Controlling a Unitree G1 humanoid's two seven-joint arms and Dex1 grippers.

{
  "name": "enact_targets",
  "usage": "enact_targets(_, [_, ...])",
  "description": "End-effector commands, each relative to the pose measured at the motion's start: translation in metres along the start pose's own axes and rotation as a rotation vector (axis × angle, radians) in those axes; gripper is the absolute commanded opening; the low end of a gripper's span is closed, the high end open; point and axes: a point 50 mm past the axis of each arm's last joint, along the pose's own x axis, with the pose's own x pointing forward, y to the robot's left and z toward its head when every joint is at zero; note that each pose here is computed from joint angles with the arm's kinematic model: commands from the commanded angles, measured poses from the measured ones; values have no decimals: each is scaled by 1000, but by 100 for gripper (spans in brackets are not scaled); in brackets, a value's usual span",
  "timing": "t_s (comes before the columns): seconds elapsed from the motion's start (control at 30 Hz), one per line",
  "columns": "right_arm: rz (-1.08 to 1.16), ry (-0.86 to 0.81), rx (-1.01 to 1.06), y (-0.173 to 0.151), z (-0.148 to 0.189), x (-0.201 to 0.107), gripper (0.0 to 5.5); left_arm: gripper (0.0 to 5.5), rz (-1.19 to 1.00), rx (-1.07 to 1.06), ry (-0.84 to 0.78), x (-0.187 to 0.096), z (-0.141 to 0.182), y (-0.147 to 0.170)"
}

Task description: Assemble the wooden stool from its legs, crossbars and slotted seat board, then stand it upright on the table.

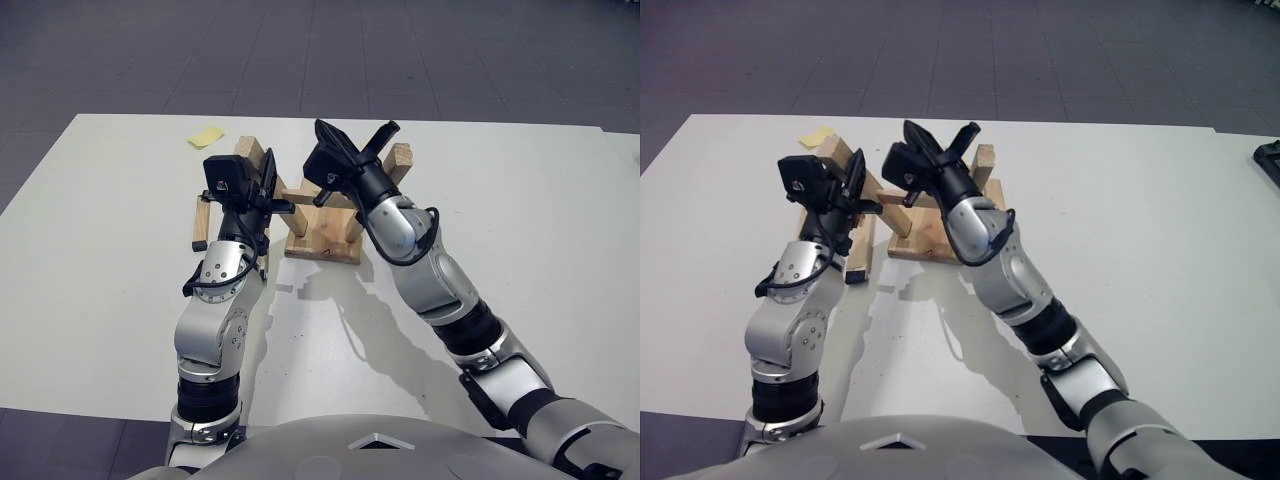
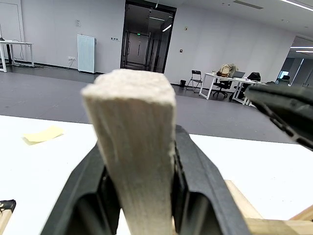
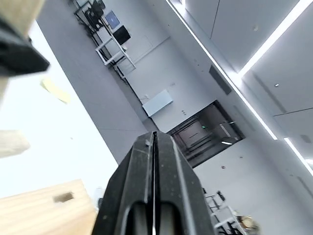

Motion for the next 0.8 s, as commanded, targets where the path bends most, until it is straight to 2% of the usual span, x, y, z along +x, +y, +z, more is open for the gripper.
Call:
enact_targets(0.03, [312, 163, 387, 44, -17, -11, 0, 105, 130, 83, 359, -17, -63, 24])
enact_targets(0.13, [361, 241, 480, 49, -24, -13, 0, 105, 134, 80, 359, -17, -63, 24])
enact_targets(0.23, [292, 211, 467, 35, -22, -9, 0, 105, 133, 80, 359, -17, -63, 23])
enact_targets(0.4, [19, 11, 332, -14, 3, -6, 0, 105, 138, 80, 359, -17, -63, 24])
enact_targets(0.57, [-254, -265, 428, -71, 43, -15, 0, 105, 110, 101, 351, -14, -61, 23])
enact_targets(0.67, [-355, -325, 482, -98, 48, -20, 46, 105, 95, 110, 350, -13, -61, 24])
enact_targets(0.8, [-404, -306, 460, -110, 39, -21, 106, 105, 87, 114, 350, -10, -61, 24])
